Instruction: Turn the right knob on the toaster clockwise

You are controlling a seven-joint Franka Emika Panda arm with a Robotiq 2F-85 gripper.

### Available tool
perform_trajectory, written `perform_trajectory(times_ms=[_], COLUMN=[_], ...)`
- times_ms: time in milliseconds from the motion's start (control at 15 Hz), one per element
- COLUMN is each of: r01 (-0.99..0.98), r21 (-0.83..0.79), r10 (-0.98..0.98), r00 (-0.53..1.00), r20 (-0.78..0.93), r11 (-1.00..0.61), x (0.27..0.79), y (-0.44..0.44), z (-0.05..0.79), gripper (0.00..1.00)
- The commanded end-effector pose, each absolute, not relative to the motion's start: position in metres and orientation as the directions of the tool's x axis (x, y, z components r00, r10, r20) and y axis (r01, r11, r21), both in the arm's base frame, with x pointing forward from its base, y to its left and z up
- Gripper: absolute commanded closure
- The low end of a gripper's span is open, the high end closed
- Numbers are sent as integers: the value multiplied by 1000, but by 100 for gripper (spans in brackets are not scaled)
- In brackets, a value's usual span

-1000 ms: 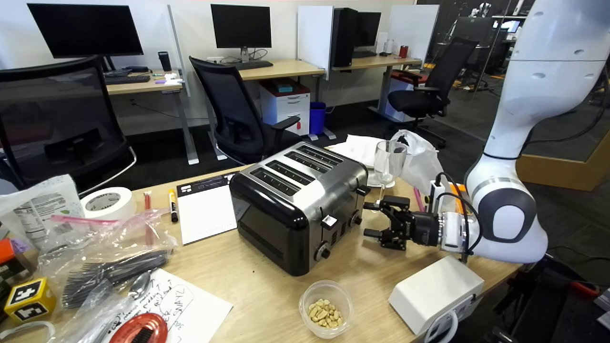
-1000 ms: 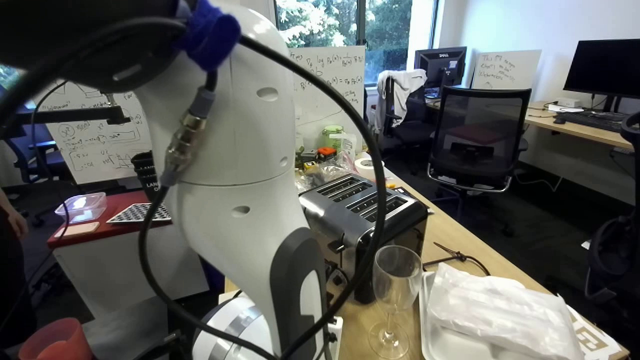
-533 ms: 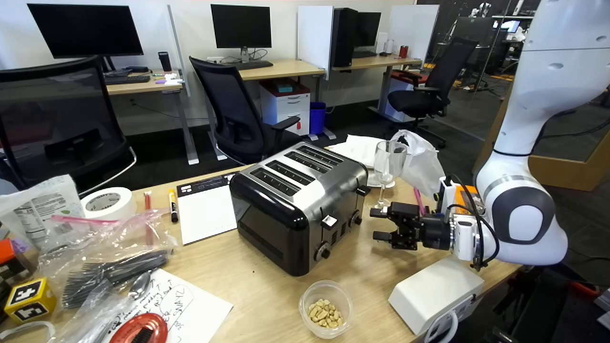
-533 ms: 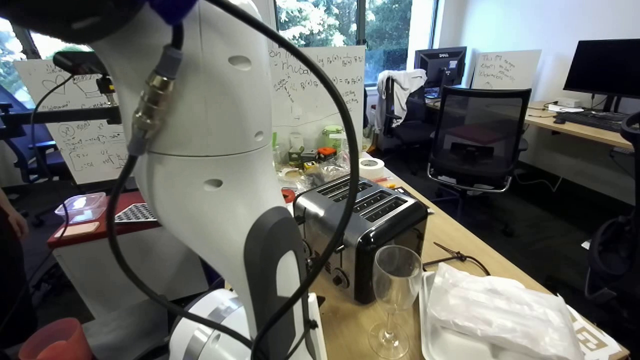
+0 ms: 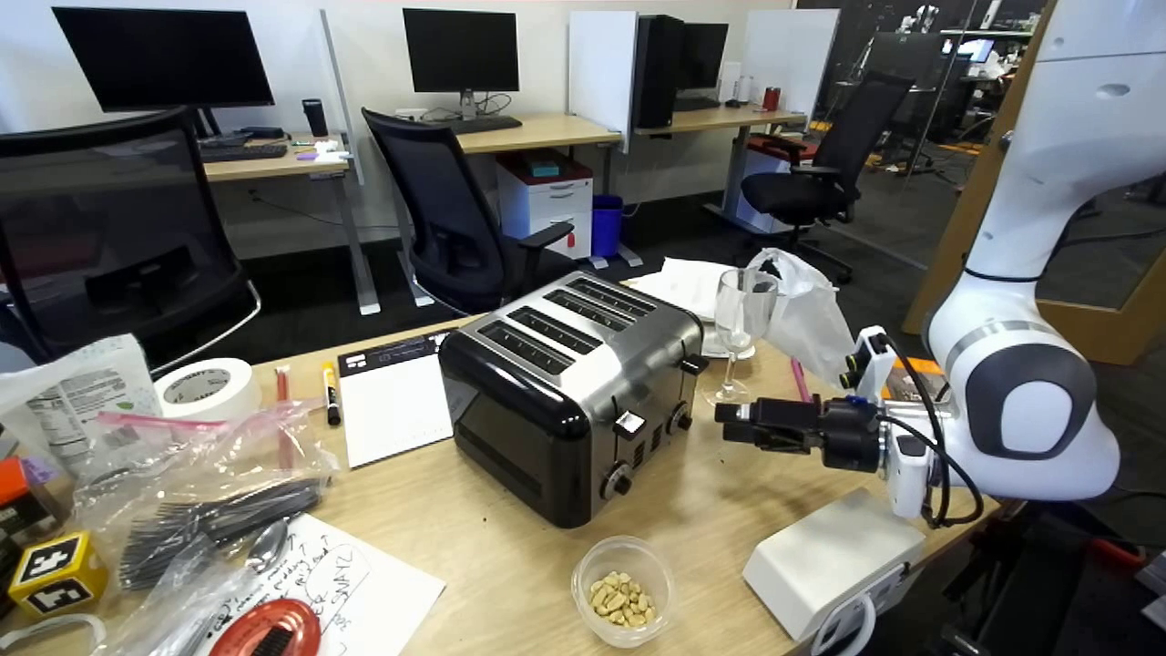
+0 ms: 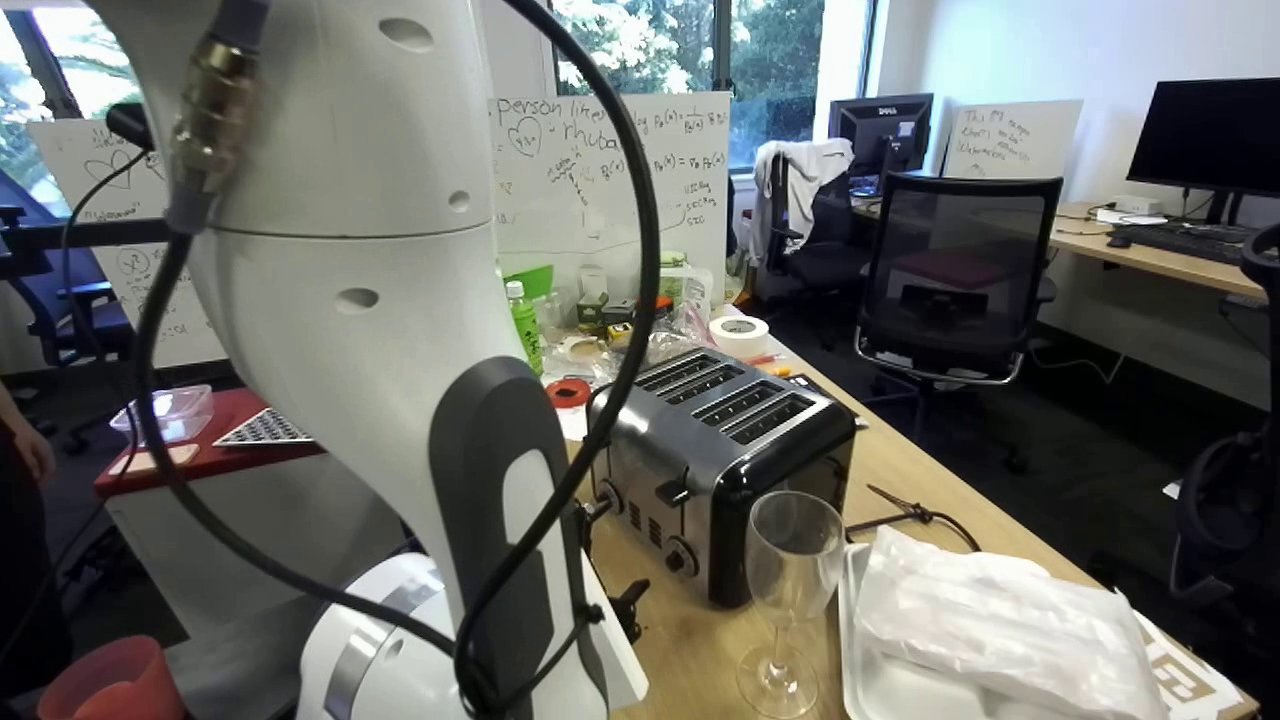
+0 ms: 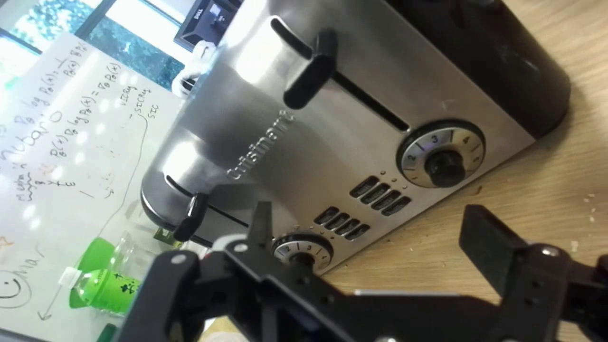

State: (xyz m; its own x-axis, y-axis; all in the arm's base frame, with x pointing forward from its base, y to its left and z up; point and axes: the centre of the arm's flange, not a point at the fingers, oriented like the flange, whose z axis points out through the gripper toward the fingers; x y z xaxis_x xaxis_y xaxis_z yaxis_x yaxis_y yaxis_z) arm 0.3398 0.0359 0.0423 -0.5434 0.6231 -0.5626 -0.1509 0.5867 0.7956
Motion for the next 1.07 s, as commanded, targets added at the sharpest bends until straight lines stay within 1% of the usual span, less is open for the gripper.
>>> perform_trajectory(times_ms=[0,333,533,733,1000], r01=[-229,-332,-369,-395,-419], r21=[692,557,469,395,350], r10=[531,425,354,300,277], r00=[-493,-394,-338,-281,-226], r20=[-689,-815,-872,-911,-934], r11=[685,761,802,829,838], x=[327,309,308,302,295], y=[33,28,22,18,12], z=[63,84,89,94,98], gripper=[0,0,0,0,0])
